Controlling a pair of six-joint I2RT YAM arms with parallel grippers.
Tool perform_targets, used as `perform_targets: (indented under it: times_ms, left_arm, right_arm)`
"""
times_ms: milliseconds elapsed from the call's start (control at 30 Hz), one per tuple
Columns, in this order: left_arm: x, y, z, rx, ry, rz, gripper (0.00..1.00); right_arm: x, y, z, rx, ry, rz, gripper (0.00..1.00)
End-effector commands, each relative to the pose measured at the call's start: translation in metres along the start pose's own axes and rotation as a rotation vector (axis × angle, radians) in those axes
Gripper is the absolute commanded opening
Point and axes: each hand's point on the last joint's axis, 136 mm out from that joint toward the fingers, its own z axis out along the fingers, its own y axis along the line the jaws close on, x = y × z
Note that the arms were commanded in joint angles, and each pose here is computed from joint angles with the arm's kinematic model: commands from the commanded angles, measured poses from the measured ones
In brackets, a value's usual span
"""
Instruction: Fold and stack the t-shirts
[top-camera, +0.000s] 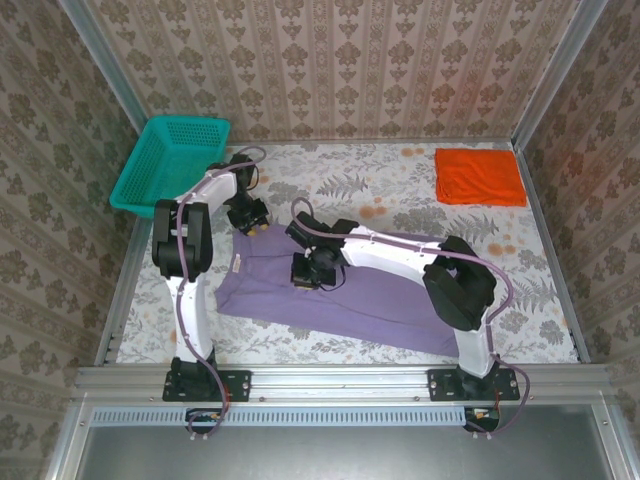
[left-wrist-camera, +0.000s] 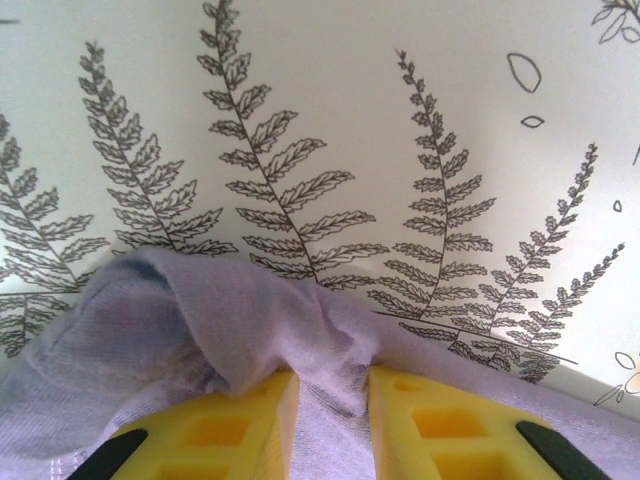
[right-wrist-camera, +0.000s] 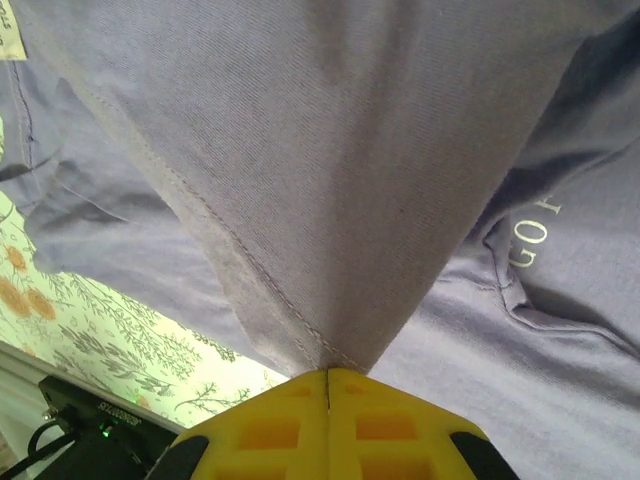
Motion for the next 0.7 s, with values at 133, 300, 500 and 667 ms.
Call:
perform_targets:
  times_ms: [133,300,500,667]
  left_arm:
    - [-0.006,0.014,0.007,-0.046,0.005,0.001,0.28]
    - [-0.009,0.012,0.005,-0.046,0.0,0.015,0.28]
    - [-0.013,0.009,0.007,-0.042,0.01,0.031,0.33]
    - [-0.021,-0.001,-0.004,-0.019,-0.006,0.05,0.4]
  right_arm:
    - [0.017,-0.021,0.002,0.011,0.067,0.002,0.0]
    - [0.023,-0.037,0.005,0.037,0.089,0.006,0.0]
    - [0.025,-0.053,0.001,0.04,0.102,0.044,0.08]
    - [0.003,-0.052,-0.031,-0.021,0.015,0.066,0.42]
